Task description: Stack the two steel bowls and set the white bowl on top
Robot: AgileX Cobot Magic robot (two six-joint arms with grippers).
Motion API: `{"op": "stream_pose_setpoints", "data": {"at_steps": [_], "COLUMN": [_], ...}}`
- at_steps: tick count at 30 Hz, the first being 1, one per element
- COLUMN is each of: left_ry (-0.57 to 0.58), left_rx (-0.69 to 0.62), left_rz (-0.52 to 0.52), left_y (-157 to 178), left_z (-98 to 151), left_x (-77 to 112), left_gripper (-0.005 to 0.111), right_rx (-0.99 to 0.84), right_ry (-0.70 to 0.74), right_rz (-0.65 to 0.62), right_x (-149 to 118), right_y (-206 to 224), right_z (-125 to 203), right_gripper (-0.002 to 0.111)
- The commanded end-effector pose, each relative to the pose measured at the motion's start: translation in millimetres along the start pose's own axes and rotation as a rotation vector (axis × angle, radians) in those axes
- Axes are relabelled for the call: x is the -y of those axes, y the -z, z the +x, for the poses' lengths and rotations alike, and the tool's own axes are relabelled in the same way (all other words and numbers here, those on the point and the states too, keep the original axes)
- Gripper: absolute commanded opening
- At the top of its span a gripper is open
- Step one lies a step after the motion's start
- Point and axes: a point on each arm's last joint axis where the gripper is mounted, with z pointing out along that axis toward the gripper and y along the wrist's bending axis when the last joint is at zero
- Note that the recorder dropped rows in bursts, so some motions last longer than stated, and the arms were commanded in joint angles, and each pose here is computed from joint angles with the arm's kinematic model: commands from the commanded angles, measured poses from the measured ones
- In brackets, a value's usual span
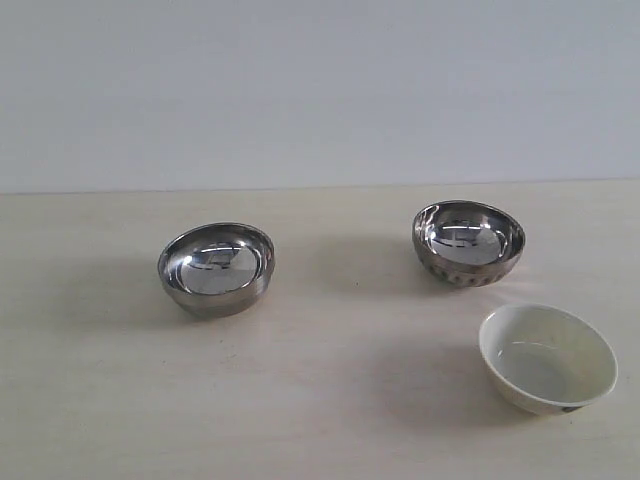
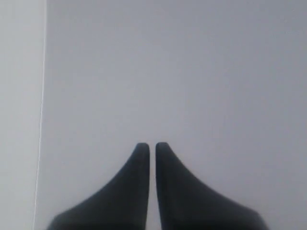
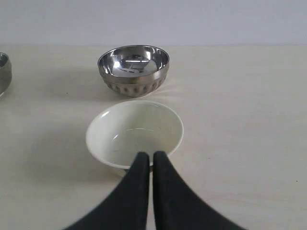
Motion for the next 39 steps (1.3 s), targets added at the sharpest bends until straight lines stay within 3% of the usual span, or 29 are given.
{"op": "stream_pose_setpoints", "data": {"at_steps": [1, 7, 13, 21, 28, 39], "left_ry": [0.139, 0.161, 0.323, 0.117, 0.104, 0.046], "left_rx": [0.380, 0.344, 0.203, -0.182, -0.574, -1.032], "left_rz": [-0.032, -0.036, -0.006, 0.094, 0.010, 0.099], "left_y": [7, -5, -40, -114, -167, -201], "left_z": [-33, -48, -69, -74, -26, 89], "left_x": [-5.1, -5.6, -3.3, 10.7, 6.9, 37.5], "left_gripper": [0.004, 0.004, 0.004, 0.004, 0.004, 0.004], "right_rx": [0.010, 0.010, 0.010, 0.010, 0.010, 0.010], "right_ry": [0.008, 0.008, 0.008, 0.008, 0.008, 0.008], "right_rz": [0.005, 0.005, 0.005, 0.005, 0.005, 0.005], "right_x": [0, 0, 0, 0, 0, 0], "right_y": [0, 0, 0, 0, 0, 0], "right_z": [-1, -1, -1, -1, -1, -1], "right_gripper": [0.000, 0.000, 0.000, 0.000, 0.000, 0.000]}}
